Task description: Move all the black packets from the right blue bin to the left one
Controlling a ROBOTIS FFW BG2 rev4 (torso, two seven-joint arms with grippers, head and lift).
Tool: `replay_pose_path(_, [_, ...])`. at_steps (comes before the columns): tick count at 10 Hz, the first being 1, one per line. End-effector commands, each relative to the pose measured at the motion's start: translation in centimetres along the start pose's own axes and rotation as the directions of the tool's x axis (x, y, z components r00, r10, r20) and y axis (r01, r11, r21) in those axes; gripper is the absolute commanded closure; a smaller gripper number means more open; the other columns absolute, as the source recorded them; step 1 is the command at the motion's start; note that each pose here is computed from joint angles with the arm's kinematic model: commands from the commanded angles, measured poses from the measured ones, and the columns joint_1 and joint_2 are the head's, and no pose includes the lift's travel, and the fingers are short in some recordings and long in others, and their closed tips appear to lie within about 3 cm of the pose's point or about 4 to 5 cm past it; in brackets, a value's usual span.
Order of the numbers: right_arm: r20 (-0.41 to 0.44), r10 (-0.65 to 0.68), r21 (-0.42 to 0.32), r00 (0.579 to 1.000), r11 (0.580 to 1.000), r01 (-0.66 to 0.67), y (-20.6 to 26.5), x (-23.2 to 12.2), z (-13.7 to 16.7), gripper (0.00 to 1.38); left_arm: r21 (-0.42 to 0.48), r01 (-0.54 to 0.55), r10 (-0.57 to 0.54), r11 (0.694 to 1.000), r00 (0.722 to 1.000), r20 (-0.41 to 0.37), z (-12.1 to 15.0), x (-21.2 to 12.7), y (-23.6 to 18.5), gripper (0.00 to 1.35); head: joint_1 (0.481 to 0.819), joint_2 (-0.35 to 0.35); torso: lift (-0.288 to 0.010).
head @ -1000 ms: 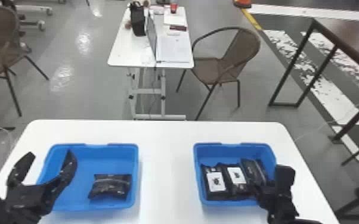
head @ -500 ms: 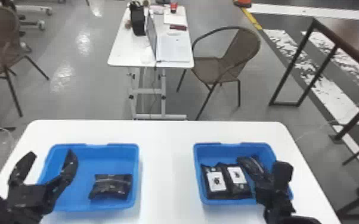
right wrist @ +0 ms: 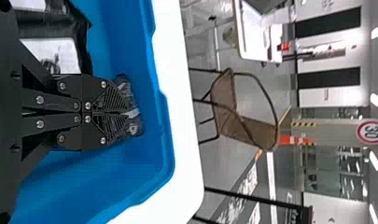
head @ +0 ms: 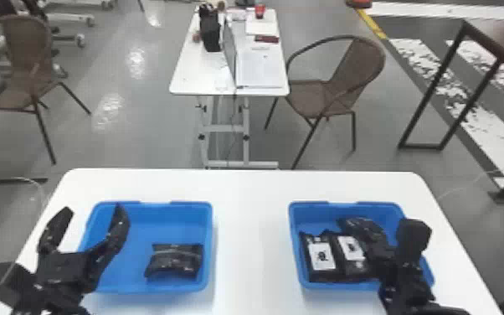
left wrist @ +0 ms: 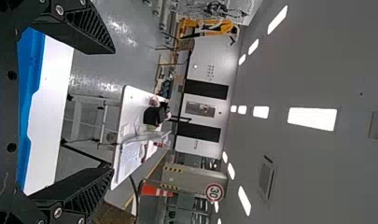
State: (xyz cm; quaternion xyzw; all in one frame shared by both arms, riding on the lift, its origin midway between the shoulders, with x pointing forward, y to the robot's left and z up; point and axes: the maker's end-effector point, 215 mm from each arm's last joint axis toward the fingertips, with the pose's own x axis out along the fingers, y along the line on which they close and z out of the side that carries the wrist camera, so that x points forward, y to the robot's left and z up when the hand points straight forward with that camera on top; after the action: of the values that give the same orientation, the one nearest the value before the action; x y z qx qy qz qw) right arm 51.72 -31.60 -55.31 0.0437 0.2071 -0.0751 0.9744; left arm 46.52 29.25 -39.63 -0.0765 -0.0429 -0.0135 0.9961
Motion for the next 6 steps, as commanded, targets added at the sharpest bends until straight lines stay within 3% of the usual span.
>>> replay_pose_path(1, [0.039, 0.074, 0.029, 0.996, 0.997, -0.076, 2.5, -1.1, 1.6, 1.26, -0.007, 0.000, 0.000, 1.000, 1.000, 0.007, 0.2, 0.1, -0.2, 0.13, 0.695, -0.032, 0.000])
replay_pose_path(4, [0.078, 0.221, 0.066, 0.972, 0.972, -0.226, 7.8, -4.5, 3.4, 1.26, -0.013, 0.000, 0.001, 1.000, 1.000, 0.013, 0.4, 0.2, -0.2, 0.13, 0.695, 0.020, 0.000])
replay_pose_path(5, [0.089, 0.238, 0.035, 0.967, 0.970, -0.242, 8.5, -5.0, 4.2, 1.26, -0.014, -0.001, 0.001, 1.000, 1.000, 0.010, 0.3, 0.2, -0.2, 0.13, 0.695, 0.044, 0.000])
replay_pose_path(6, [0.076, 0.237, 0.037, 0.969, 0.970, -0.240, 8.5, -4.9, 3.9, 0.99, -0.015, 0.001, -0.001, 1.000, 1.000, 0.010, 0.3, 0.2, -0.3, 0.13, 0.695, 0.062, 0.000])
